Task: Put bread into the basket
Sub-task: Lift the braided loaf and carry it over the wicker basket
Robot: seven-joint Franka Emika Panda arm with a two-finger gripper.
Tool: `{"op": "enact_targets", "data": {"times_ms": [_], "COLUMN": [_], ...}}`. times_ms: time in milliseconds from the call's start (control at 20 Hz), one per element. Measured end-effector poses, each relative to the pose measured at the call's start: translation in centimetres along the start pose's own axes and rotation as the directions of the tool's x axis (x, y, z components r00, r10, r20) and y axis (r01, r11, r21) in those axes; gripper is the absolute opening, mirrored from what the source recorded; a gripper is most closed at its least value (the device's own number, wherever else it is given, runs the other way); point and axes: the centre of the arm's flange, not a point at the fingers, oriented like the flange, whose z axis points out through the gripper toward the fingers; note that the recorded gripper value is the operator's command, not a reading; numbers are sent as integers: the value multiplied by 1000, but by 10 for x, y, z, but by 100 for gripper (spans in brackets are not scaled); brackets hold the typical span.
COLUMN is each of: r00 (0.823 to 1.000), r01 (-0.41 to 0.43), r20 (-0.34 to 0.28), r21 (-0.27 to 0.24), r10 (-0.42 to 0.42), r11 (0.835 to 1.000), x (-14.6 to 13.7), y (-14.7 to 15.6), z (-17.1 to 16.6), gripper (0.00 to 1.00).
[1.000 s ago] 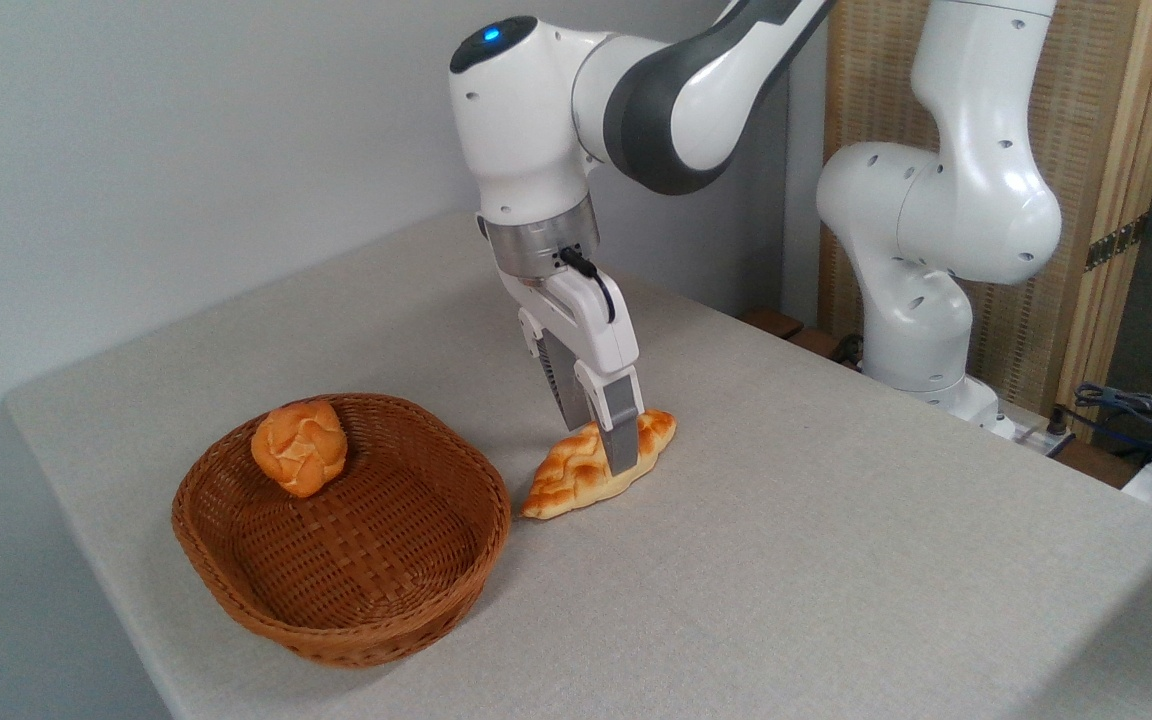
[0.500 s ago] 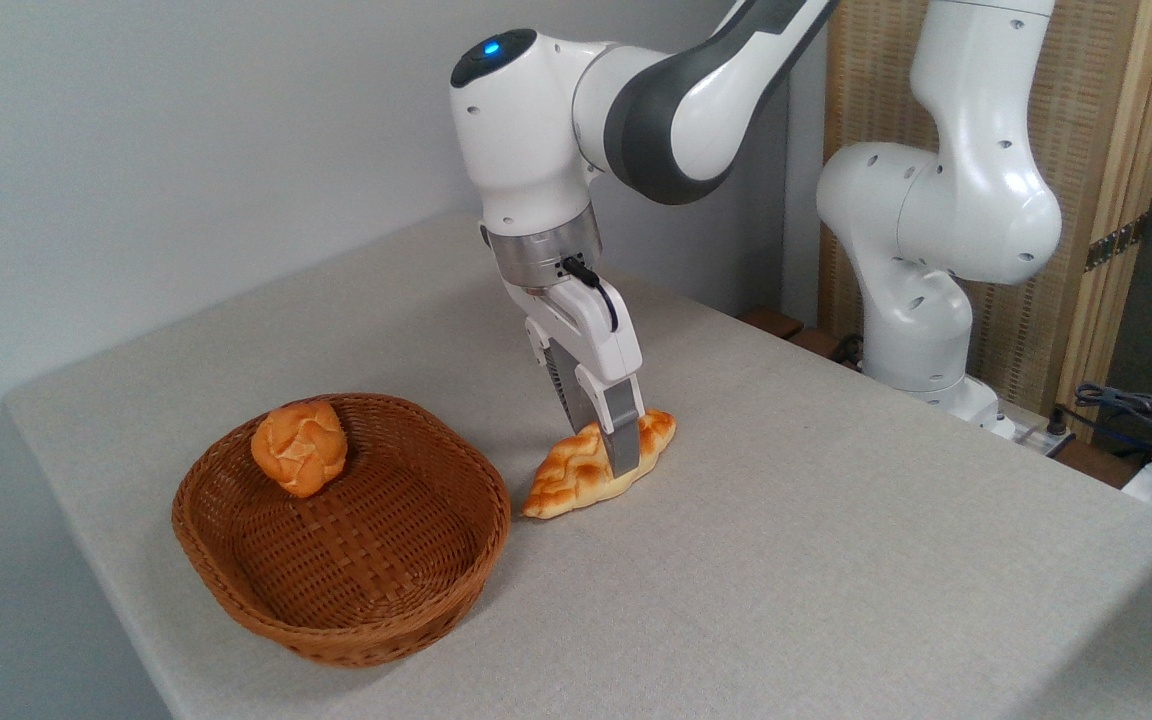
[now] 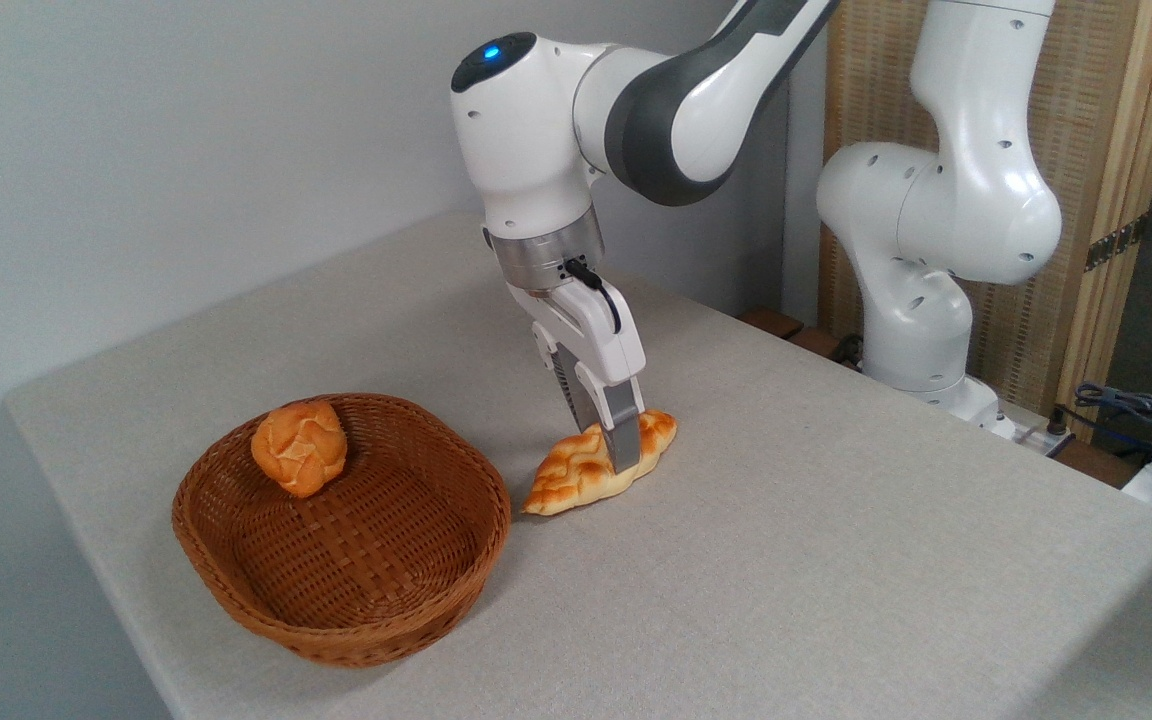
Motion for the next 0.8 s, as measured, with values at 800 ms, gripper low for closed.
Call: {"op": "enact_targets", "data": {"times_ms": [800], "r00": [998], "r01": [-43], "r20": [-29], "r21": [171], "r10": [49], "r11": [984], "x": [31], "y": [-34], "z": [-149], "gripper": [34]}}
